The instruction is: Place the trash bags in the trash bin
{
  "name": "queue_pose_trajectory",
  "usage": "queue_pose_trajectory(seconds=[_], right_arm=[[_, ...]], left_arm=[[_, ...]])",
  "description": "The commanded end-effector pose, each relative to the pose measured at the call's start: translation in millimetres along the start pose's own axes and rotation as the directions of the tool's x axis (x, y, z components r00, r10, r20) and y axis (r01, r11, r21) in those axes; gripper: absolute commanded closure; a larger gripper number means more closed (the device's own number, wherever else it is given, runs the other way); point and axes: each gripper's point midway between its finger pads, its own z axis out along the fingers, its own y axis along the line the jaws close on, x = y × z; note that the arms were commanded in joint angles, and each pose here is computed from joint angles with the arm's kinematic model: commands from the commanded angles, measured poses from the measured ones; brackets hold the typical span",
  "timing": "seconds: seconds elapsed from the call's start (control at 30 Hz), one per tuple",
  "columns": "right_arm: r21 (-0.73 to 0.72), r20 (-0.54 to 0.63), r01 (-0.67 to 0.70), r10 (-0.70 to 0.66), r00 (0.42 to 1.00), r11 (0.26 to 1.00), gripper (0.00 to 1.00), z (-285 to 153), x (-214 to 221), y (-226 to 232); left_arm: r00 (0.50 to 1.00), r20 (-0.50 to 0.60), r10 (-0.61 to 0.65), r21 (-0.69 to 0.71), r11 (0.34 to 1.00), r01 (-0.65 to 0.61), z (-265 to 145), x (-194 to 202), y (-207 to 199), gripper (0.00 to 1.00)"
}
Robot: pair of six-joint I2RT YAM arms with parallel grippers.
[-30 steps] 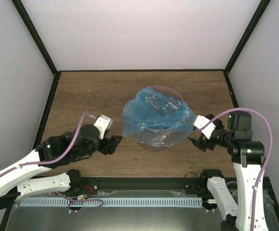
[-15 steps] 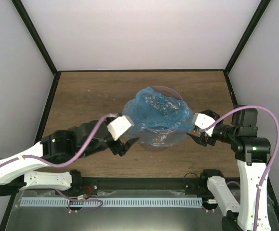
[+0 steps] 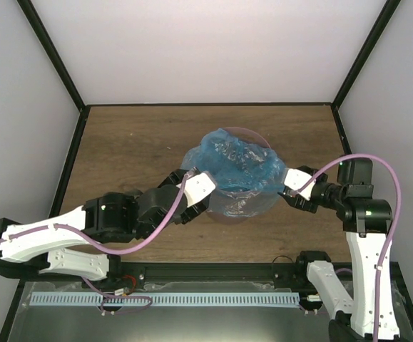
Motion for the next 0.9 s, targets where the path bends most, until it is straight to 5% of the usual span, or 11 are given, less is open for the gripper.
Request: queue_pose_trajectory(seconds=[0.0, 0.27, 0.43, 0.5, 0.87], right_arm=[[0.027, 0.035, 0.026, -0.027, 0.999, 0.999, 0.41, 1.6, -7.1, -8.6], [0.063, 0.036, 0.037, -0.039, 0.999, 0.997, 0.57, 8.8, -1.6, -15.3], [0.046, 0.079, -0.008, 0.005, 0.997, 0.999, 0.93, 8.5, -13.3, -24.4], [0.037, 0.091, -0.03, 0.026, 0.995, 0.999, 0.99, 10.5, -15.7, -28.9], [0.051, 0.107, -0.246, 0.239, 0.965, 0.968, 0.99, 37.3, -15.0, -87.4]], left_arm=[[0.999, 0.033, 0.013, -0.083, 0.996, -0.01, -2.3, -5.3, 19.3, 0.39], [1.0, 0.031, -0.002, -0.062, 0.998, 0.004, 21.8, 3.3, 32.8, 0.64], [0.997, 0.057, -0.05, -0.085, 0.995, 0.054, 37.8, -4.0, 53.1, 0.95], [0.995, 0.066, -0.069, -0.104, 0.992, 0.076, 45.9, -6.6, 65.4, 0.96], [0.979, 0.013, -0.204, -0.136, 0.97, 0.204, 121.6, 8.0, 125.3, 0.96]])
